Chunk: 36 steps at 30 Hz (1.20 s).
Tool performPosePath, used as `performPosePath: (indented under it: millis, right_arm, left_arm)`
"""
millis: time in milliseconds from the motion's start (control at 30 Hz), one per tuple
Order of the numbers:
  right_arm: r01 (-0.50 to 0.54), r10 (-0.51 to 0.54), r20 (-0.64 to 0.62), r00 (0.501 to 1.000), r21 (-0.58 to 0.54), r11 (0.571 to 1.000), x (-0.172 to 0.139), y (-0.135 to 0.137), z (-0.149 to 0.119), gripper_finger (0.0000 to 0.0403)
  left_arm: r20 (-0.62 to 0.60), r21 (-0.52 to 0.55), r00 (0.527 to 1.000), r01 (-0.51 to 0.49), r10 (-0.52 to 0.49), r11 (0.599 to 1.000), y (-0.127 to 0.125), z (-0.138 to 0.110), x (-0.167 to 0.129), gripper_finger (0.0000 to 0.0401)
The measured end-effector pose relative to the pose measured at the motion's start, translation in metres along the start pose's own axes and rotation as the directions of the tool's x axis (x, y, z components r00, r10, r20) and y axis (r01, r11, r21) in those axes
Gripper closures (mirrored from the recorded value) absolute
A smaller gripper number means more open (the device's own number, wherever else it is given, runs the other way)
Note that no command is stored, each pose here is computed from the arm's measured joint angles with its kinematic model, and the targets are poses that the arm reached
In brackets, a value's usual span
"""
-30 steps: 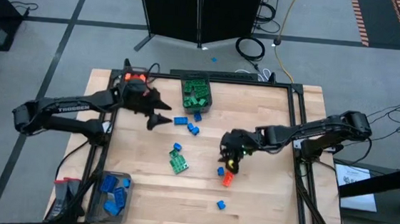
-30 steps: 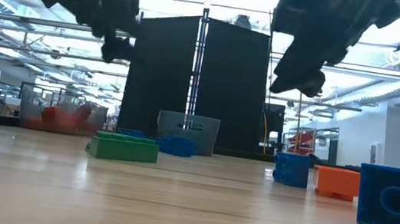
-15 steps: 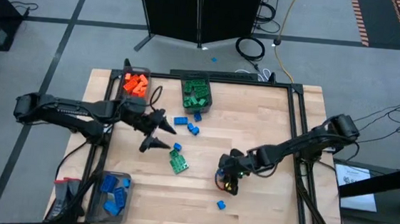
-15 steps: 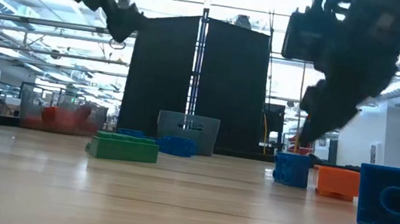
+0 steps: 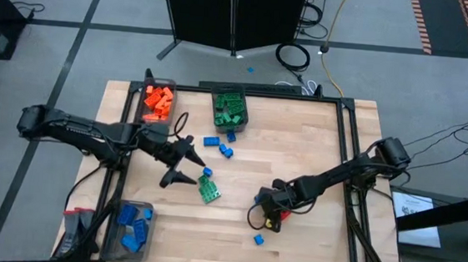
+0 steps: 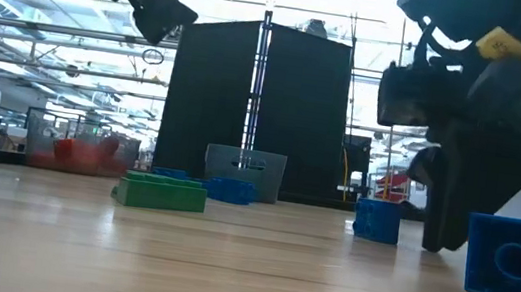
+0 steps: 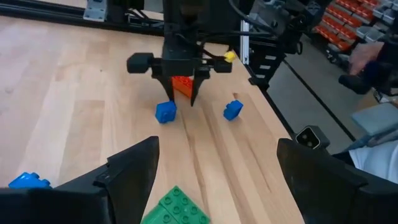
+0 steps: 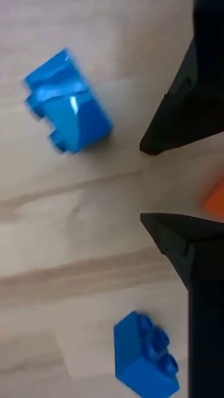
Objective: Sort blocks
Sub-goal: Put the orange game piece into the top left black transparent bin
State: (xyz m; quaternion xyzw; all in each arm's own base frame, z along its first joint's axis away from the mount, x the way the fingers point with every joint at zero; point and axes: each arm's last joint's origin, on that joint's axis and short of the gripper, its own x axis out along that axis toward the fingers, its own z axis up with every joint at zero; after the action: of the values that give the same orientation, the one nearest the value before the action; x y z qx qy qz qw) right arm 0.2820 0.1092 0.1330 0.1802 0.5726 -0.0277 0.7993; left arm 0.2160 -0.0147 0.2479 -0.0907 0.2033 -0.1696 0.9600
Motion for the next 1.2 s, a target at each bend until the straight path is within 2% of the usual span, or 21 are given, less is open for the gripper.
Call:
performPosePath:
  millis: [133, 233, 333, 467, 600, 767, 833, 933, 1200]
  right_arm:
    - [0.013, -0.014, -0.021, 1.0, -0.022, 1.0, -0.004, -0.002, -0.001, 0.0225]
    - [-0.01, 0.009, -0.017, 1.0, -0.065, 0.998, -0.015, -0.001, 0.01, 0.0219]
    - [-0.046, 0.052, 0.051, 0.997, -0.112, 0.993, -0.037, 0.011, 0.031, 0.0214]
    - [-0.059, 0.076, 0.06, 0.995, -0.237, 0.97, -0.057, 0.03, 0.043, 0.0208]
    - [-0.054, 0.055, -0.009, 0.998, -0.376, 0.925, -0.063, 0.049, 0.032, 0.0203]
    - [-0.017, -0.049, -0.131, 0.99, -0.461, 0.887, -0.061, 0.055, 0.007, 0.0202]
    - [0.04, -0.116, -0.131, 0.985, -0.478, 0.877, -0.059, 0.052, 0.002, 0.0202]
    - [0.089, -0.163, -0.113, 0.98, -0.485, 0.87, -0.057, 0.05, 0.0, 0.0202]
    - [0.103, -0.216, -0.173, 0.961, -0.502, 0.858, -0.036, 0.048, -0.005, 0.0184]
  left_arm:
    - [0.0, 0.004, 1.0, 0.006, -0.006, 1.0, -0.001, 0.0, 0.001, 0.0075]
    - [0.0, 0.009, 1.0, 0.006, -0.006, 1.0, -0.002, 0.0, 0.001, 0.0075]
    - [0.0, 0.009, 1.0, -0.01, 0.01, 1.0, -0.001, 0.0, 0.001, 0.0075]
    - [-0.003, 0.008, 0.999, -0.05, 0.05, 0.999, 0.001, -0.003, 0.001, 0.0075]
    - [-0.02, -0.002, 0.997, -0.08, 0.08, 0.997, 0.002, -0.009, 0.002, 0.0075]
    - [-0.036, -0.005, 0.996, -0.086, 0.085, 0.996, 0.001, -0.014, 0.003, 0.0075]
    - [-0.033, -0.003, 0.996, -0.084, 0.084, 0.996, 0.001, -0.014, 0.003, 0.0075]
    - [-0.03, -0.001, 0.996, -0.081, 0.081, 0.997, 0.0, -0.014, 0.003, 0.0075]
    - [-0.031, -0.001, 0.996, -0.079, 0.079, 0.997, 0.0, -0.014, 0.003, 0.0075]
